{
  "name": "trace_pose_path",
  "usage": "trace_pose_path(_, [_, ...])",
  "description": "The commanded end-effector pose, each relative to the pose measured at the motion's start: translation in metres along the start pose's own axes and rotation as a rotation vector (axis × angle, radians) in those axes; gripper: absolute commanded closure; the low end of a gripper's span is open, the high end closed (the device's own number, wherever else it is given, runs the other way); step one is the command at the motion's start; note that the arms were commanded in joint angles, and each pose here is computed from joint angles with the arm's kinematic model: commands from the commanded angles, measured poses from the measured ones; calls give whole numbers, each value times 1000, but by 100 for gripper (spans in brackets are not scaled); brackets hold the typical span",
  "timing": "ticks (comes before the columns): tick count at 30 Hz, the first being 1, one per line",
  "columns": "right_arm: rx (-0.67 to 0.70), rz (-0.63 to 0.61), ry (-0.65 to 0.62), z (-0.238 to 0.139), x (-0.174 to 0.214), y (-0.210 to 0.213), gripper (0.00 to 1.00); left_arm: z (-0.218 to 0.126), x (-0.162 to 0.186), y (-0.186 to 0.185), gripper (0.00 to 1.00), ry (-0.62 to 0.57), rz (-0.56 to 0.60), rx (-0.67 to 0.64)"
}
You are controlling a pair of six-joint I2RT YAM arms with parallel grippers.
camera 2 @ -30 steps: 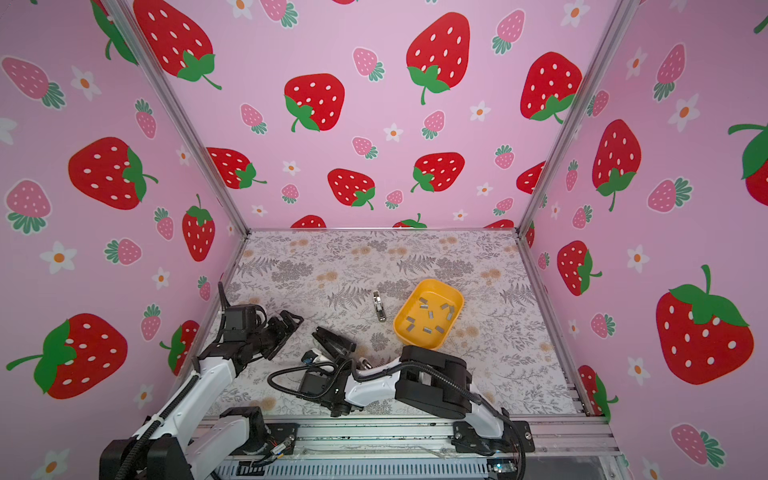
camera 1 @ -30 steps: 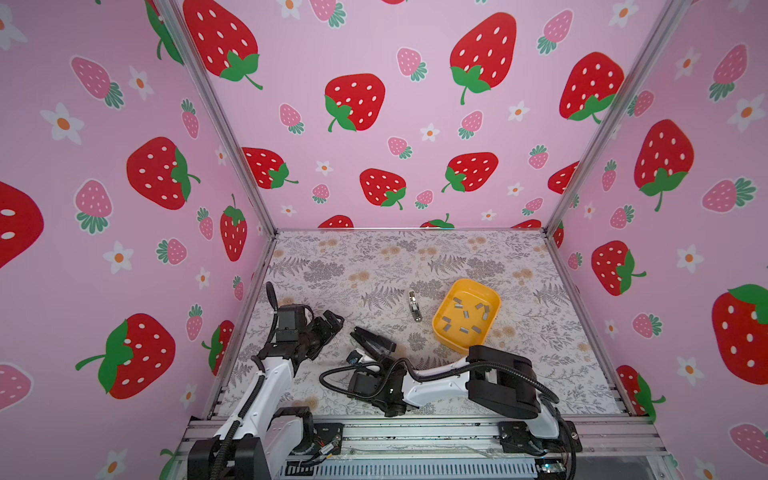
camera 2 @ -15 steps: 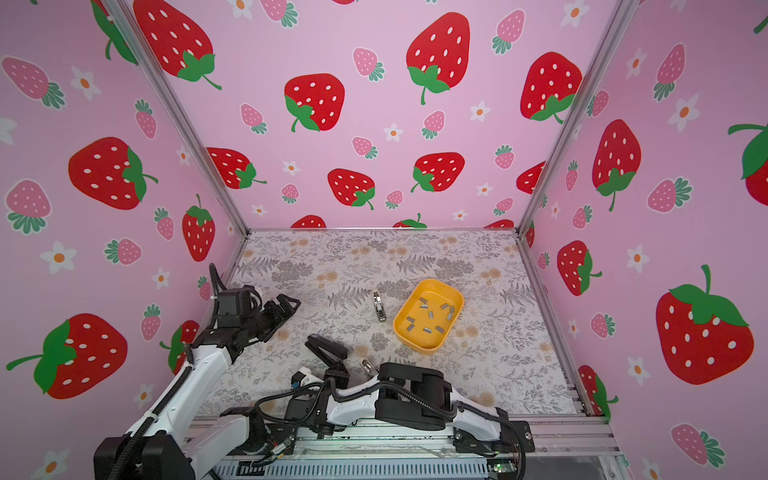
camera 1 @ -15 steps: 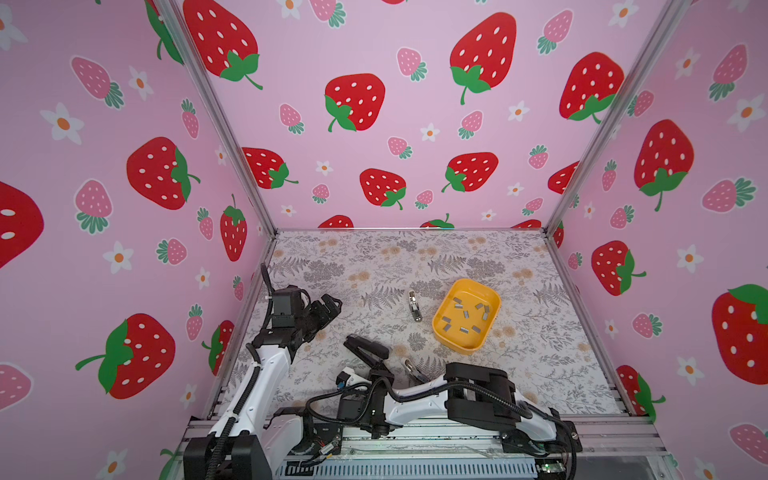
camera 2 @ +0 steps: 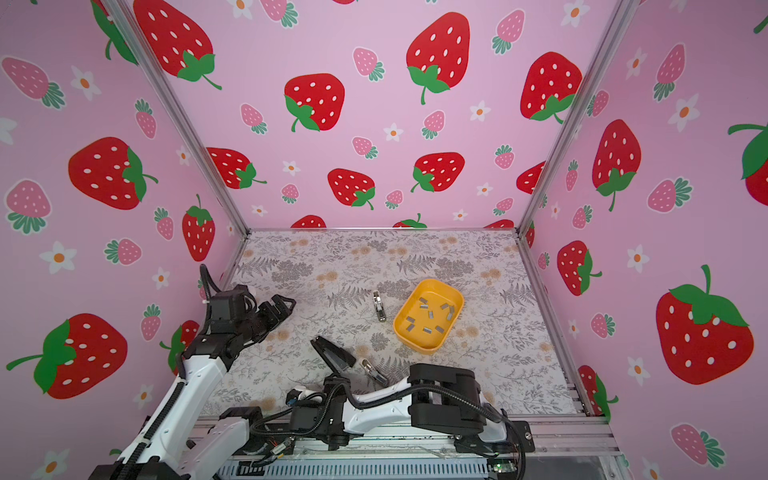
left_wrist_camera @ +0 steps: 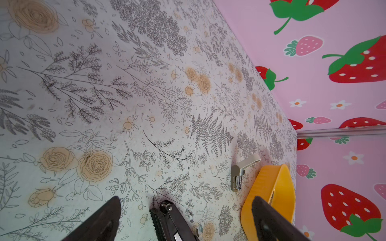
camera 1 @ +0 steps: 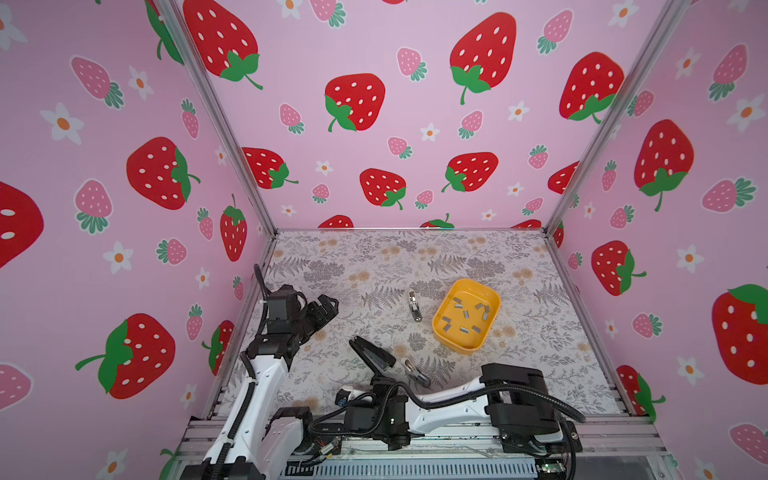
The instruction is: Load the staples into the stapler
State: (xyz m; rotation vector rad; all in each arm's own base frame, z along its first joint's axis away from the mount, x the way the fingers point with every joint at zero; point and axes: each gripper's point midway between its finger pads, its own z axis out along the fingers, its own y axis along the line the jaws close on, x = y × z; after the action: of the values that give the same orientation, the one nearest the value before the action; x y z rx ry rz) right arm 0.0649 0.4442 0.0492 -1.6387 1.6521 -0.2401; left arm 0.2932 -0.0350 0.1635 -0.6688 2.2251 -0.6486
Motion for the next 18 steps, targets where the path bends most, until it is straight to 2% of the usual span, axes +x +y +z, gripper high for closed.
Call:
trace_pose_path(1, [-101,119,-106,-24,-23,-11,40,-24,-41,-37,1,-164,117,80])
trace_pose_path(6, [-117,343,-249,-62,-28,-66,44,-59,-83,-87,3,-351,301,164])
trace_pose_path(8, [-120,445,-300,-76,-22,-89,47,-68,-92,-118,6,-423,465,223])
trace_pose_path(10, [-121,549,-344,-88,-13,-111,48,-69,-91,-153,6,-469,701,303])
trace_pose_path(11, [-122,590,-361,-94,-8,-120,52,-69,-84,-171,7,-452,837,368])
trace_pose_path(13, [-130,680,-408,-105,5,-138,53,-64,-49,-203,17,-347,1199,554])
trace_pose_path(15, [-134,743,-434,-111,19,-151,53,-54,-18,-213,20,-225,1486,661])
trace_pose_path(18, [-96,810,-402,-109,45,-166,54,-39,44,-197,22,46,1817,823])
